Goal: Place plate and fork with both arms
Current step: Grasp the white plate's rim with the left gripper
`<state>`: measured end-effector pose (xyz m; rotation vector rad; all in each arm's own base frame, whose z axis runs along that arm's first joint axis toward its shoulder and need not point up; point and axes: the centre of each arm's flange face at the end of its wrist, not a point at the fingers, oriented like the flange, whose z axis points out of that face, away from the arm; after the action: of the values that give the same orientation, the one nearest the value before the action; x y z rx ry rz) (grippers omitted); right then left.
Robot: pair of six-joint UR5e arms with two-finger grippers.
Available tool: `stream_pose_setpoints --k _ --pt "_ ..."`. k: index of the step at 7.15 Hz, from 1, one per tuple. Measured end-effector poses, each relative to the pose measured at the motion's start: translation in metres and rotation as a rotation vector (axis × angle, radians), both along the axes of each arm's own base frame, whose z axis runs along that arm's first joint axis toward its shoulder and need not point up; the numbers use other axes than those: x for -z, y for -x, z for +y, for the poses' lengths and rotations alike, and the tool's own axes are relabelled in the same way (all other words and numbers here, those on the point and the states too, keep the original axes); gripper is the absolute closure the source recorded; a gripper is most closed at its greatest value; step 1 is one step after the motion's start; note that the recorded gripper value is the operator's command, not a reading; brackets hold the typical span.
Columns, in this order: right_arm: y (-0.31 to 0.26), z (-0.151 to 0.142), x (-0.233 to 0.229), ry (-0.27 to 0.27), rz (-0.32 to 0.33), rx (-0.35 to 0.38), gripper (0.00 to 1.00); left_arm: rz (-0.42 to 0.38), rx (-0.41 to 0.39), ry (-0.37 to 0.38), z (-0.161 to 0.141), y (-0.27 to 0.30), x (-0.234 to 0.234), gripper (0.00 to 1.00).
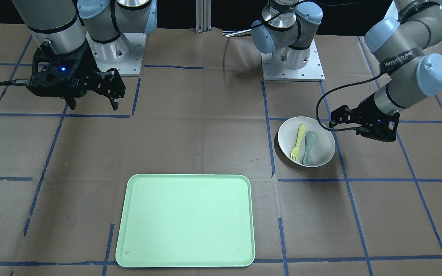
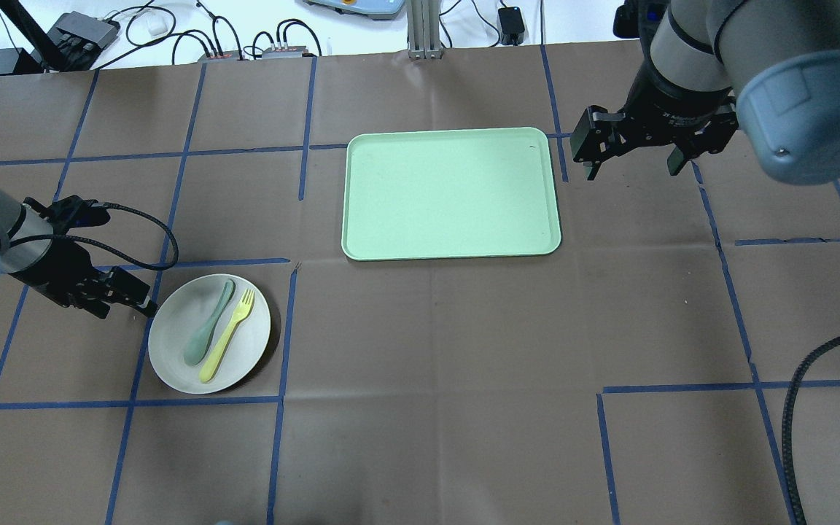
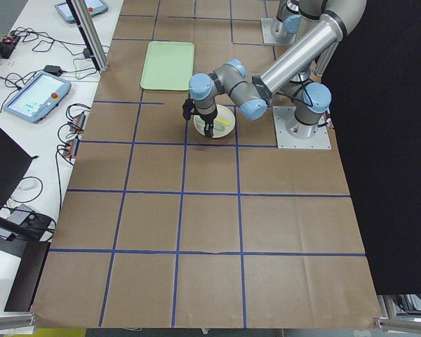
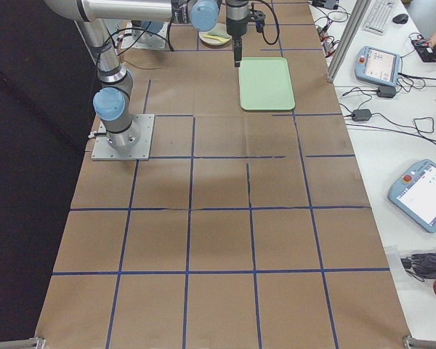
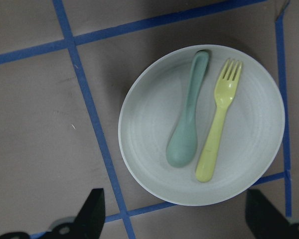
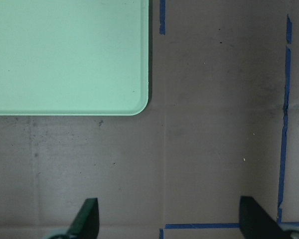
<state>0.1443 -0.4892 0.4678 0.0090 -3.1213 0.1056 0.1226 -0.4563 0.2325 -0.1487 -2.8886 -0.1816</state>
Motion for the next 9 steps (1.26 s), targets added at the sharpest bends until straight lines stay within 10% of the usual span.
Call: stream_pose_setpoints --k 2,4,9 --pt "0.000 0.000 0.000 0.000 0.000 0.001 0.00 -0.001 0.007 0.051 0.011 -0.002 0.029 0.04" --pt "0.000 0.000 0.000 0.000 0.000 0.000 0.00 0.005 -0.003 0.071 0.016 -0.002 0.039 0.36" --pt "0.000 0.000 0.000 0.000 0.000 0.000 0.00 0.035 -0.023 0.061 0.017 -0.002 0.051 0.80"
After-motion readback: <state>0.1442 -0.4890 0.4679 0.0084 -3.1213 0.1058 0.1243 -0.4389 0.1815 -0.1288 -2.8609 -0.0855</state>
